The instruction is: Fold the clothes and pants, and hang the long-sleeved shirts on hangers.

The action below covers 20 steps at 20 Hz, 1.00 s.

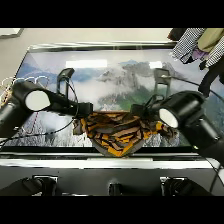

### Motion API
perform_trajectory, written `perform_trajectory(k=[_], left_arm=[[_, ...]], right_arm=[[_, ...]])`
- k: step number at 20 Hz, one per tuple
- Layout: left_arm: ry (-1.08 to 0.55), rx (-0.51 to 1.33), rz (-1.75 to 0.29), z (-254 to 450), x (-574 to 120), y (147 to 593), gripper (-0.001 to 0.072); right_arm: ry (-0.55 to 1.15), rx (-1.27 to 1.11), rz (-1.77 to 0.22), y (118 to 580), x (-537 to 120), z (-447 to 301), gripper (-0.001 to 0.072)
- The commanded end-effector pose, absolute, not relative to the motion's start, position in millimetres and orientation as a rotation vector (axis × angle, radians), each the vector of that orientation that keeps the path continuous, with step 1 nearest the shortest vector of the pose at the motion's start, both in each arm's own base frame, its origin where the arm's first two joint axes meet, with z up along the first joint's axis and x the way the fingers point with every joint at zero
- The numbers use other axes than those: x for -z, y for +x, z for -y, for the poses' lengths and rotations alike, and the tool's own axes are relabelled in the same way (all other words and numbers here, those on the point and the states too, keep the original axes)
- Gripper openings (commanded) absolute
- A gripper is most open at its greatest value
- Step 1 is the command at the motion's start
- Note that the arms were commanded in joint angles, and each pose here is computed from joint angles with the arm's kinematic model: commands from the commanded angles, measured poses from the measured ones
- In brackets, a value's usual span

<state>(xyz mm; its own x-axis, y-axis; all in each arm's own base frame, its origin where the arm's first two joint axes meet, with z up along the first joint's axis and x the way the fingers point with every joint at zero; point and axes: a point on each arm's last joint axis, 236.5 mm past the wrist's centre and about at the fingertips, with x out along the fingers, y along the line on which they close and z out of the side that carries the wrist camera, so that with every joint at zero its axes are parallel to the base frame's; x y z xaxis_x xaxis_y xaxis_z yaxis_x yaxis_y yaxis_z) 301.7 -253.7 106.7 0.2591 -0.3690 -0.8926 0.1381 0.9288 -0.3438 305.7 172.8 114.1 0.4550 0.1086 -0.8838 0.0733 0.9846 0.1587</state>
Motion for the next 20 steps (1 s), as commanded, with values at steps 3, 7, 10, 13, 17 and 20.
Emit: perform_trajectory(k=[3, 7, 10, 13, 17, 20], left_arm=[[-0.223, 0.323, -1.293, 260, -80, 313, 0.0111], [-0.295, 0.257, -1.279, 233, -92, 328, 0.0522], [-0.264, 0.116, -1.243, 141, -113, 342, 0.0570], [-0.229, -0.184, -1.164, -14, -123, 341, 0.0590], [-0.282, -0.428, -1.182, -158, -113, 295, 0.0589], [-0.382, -0.520, -1.188, -201, -95, 273, 0.0589]], right_arm=[[0.194, 0.007, -1.157, 316, -77, -186, 0.0027], [0.198, -0.005, -1.151, 317, -78, -189, 0.0027], [0.153, -0.023, -1.163, 314, -77, -187, 0.0027], [0.146, -0.028, -1.162, 314, -77, -187, 0.0028], [0.143, -0.030, -1.162, 314, -77, -187, 0.0028], [0.129, -0.039, -1.162, 314, -77, -187, 0.0028]])
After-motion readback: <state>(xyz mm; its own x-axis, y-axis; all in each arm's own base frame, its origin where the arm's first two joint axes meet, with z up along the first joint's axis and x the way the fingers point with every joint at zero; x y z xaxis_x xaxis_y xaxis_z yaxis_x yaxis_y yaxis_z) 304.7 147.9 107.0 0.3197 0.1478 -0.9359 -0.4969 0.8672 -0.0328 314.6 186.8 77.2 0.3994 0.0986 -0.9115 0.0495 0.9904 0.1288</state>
